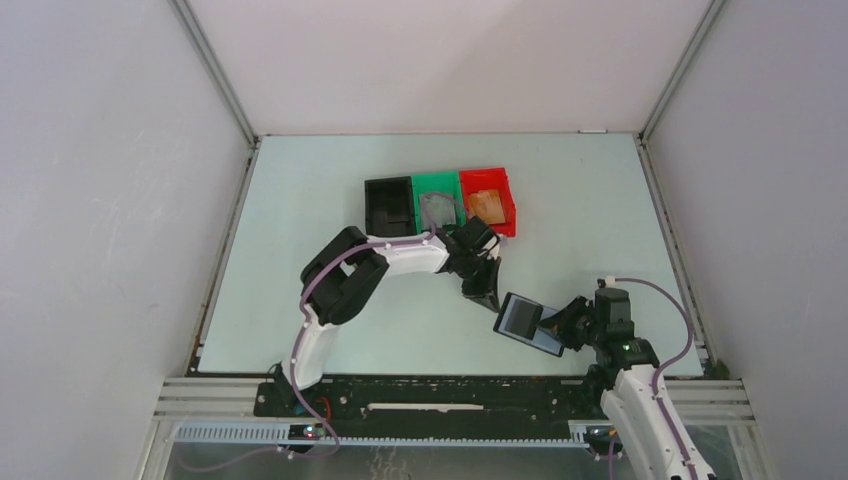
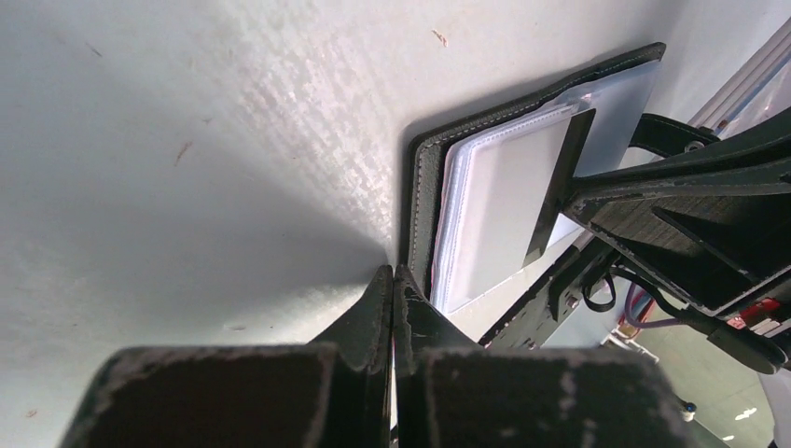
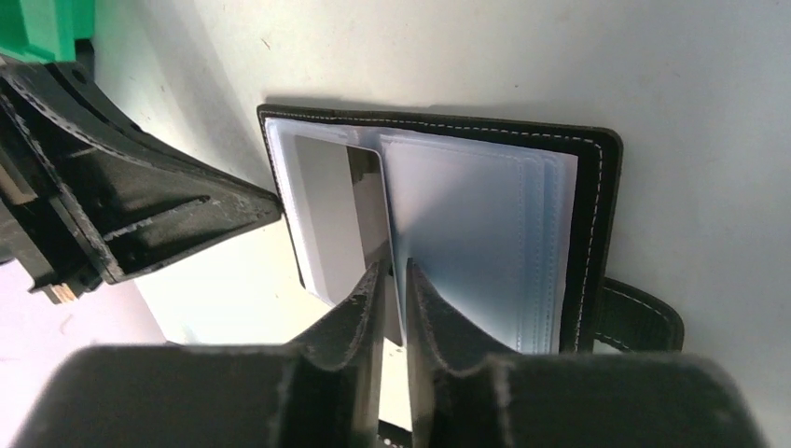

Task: Take the credit cards out of the card holder
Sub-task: Remove the credit card from the card holder.

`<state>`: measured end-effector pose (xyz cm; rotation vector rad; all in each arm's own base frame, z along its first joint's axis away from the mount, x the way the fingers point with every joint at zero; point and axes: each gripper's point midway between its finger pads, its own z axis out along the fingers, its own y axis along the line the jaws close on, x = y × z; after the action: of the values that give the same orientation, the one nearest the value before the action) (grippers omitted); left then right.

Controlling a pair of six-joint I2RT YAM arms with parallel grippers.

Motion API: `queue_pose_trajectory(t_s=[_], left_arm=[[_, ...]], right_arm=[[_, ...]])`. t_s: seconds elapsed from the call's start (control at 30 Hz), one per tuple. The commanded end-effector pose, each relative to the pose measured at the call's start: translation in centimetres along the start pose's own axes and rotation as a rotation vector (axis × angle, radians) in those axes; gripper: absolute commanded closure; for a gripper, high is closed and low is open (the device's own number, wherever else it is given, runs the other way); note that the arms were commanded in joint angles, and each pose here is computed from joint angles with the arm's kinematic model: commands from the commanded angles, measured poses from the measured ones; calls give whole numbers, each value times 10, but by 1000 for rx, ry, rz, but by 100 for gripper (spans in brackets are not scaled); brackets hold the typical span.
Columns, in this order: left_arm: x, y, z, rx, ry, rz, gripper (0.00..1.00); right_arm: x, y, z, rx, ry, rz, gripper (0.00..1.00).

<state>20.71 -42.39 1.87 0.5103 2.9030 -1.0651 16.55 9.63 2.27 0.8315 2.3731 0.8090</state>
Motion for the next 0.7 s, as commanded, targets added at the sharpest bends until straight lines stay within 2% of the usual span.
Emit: queue_pose_trajectory(t_s=[0.0, 0.07, 0.17, 0.47, 0.67], left_arm=[[-4, 0, -16, -24, -44, 44, 100], [-6, -4, -20, -18, -50, 51, 100], [-8, -13, -24, 0, -57, 67, 100], [-5, -58, -23, 111, -31, 141, 100], [0, -63, -9, 139, -7, 130, 100]], right_arm=[[2, 1, -1, 0, 16, 28, 72], [2, 2, 1, -18, 18, 46, 65], [5, 4, 4, -38, 30, 76, 62], [3, 4, 7, -48, 23, 99, 63], [7, -4, 11, -27, 30, 114, 62]])
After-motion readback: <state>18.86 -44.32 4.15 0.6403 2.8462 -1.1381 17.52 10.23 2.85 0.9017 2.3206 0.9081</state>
